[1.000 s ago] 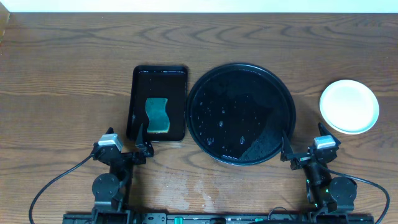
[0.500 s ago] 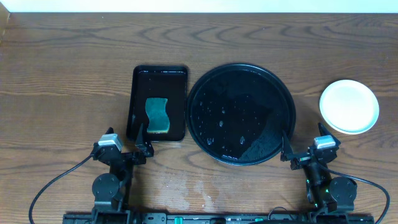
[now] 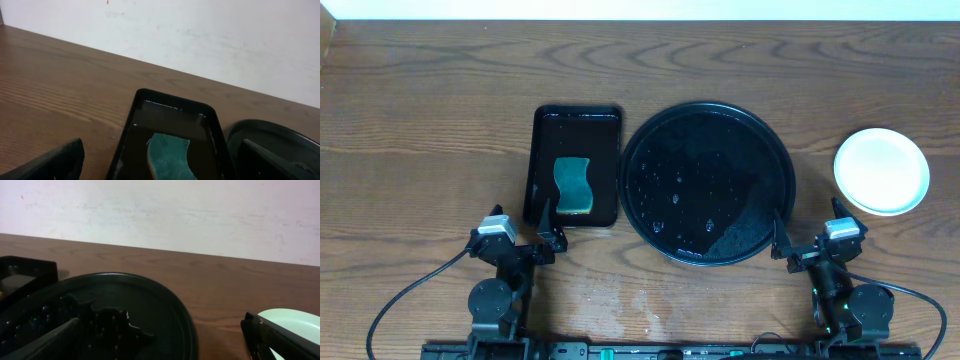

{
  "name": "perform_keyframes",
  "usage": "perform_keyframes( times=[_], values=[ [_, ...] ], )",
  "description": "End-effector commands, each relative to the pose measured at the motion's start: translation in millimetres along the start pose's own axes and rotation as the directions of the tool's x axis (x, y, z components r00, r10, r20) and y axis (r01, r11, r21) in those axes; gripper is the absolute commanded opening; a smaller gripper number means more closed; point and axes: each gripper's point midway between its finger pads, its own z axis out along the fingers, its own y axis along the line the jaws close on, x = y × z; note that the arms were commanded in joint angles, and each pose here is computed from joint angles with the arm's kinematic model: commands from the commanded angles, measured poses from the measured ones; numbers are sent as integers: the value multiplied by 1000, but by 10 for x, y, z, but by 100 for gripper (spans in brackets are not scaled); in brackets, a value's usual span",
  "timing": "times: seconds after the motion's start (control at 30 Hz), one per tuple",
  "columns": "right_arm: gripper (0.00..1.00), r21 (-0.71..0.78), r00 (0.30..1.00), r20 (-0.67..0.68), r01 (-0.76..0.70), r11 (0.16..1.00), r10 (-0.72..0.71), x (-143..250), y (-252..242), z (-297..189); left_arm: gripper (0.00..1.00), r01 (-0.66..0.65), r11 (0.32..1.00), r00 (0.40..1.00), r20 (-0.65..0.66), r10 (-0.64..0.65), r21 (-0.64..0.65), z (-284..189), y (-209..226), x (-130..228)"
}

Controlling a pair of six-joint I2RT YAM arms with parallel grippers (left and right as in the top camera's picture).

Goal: Clean dirty plates on tray and stack at the side

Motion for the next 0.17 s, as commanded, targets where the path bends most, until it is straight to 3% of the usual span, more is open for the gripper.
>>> perform_keyframes(
  times=[0.0,0.13],
  values=[
    [99,-8,1000,1,12,1000,-12,10,21,1,98,-13,1000,998,-55,11,-24,4,57,157],
    [99,-8,1000,1,12,1000,-12,10,21,1,98,-13,1000,998,-55,11,-24,4,57,157]
  ],
)
